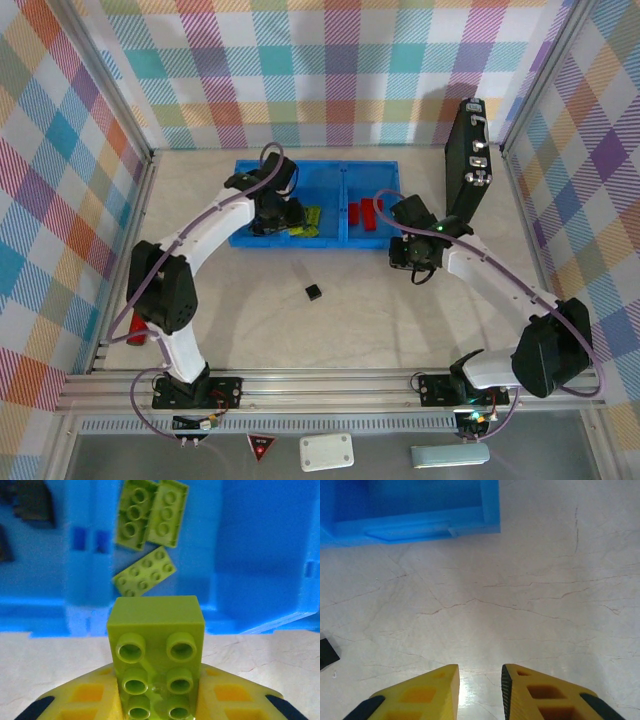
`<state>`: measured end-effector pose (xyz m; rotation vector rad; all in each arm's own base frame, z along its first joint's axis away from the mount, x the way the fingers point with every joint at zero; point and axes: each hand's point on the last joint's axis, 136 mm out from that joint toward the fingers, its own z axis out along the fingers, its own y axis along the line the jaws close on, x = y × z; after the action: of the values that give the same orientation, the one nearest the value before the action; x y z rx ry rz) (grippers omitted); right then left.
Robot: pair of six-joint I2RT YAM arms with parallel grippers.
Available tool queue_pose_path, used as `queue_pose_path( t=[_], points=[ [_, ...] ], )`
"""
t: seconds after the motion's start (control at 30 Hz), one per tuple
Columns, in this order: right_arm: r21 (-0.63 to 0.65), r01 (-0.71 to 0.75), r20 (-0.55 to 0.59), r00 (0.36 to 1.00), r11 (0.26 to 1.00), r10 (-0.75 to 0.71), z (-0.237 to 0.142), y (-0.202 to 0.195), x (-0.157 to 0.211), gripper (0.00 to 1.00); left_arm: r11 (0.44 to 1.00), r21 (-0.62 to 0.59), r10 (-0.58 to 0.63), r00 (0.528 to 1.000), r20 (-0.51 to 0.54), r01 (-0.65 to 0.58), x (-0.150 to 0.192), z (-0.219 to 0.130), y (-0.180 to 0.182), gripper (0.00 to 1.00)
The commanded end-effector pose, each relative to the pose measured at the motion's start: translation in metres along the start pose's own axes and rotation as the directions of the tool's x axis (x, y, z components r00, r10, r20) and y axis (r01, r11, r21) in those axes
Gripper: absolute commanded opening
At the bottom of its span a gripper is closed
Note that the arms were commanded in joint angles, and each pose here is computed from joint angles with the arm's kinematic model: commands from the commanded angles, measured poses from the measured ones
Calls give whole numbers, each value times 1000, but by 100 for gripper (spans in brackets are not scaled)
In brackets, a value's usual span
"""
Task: Sort the legos into containers by color
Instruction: Place the lego in the container.
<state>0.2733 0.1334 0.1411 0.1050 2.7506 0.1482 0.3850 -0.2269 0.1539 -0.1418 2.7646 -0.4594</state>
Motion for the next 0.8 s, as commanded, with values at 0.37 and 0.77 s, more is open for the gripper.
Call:
queue_pose_path(
  t=[0.37,0.77],
  points=[
    [20,-20,23,1000,1000,20,-20,-17,6,31,967,189,178,984,-24,-171,-32,60,-63,28],
    [30,-37,22,999,999,36,-26,-25,15,31,963,171,220,974,-48,-209,-50,112,-59,29]
  ],
)
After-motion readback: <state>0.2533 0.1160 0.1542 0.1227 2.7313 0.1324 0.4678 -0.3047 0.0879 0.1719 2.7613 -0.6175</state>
